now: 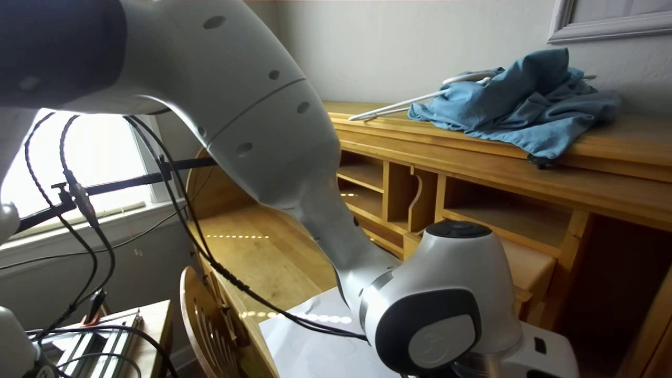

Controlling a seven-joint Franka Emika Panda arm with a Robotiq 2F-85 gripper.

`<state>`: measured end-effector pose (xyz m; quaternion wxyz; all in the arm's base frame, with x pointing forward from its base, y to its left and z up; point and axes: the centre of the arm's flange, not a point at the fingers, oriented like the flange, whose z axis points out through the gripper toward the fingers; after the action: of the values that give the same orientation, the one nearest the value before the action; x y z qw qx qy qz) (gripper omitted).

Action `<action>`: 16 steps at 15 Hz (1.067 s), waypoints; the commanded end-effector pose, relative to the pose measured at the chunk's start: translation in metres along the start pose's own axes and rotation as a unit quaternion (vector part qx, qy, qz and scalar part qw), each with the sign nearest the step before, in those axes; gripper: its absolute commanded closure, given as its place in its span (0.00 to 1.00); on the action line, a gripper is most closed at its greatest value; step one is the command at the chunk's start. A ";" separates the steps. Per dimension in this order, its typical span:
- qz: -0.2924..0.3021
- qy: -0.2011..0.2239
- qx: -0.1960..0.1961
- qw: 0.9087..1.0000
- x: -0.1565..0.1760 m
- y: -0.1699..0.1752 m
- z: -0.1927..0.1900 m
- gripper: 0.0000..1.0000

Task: Put the spoon into the drawer and close it

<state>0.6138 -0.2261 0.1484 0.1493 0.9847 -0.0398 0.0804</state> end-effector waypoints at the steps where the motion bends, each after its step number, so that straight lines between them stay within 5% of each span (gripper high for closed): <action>1: 0.003 -0.011 0.013 1.000 0.015 0.007 0.017 0.00; 4: 0.015 -0.020 0.026 0.999 0.016 0.011 0.021 0.04; 5: 0.018 -0.022 0.030 0.999 0.017 0.012 0.022 0.26; 7: 0.027 -0.027 0.040 0.998 0.018 0.015 0.022 0.31; 16: 0.052 -0.011 0.058 0.997 0.018 0.027 0.013 0.95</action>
<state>0.6261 -0.2508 0.1483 0.1002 0.9882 -0.0872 0.0769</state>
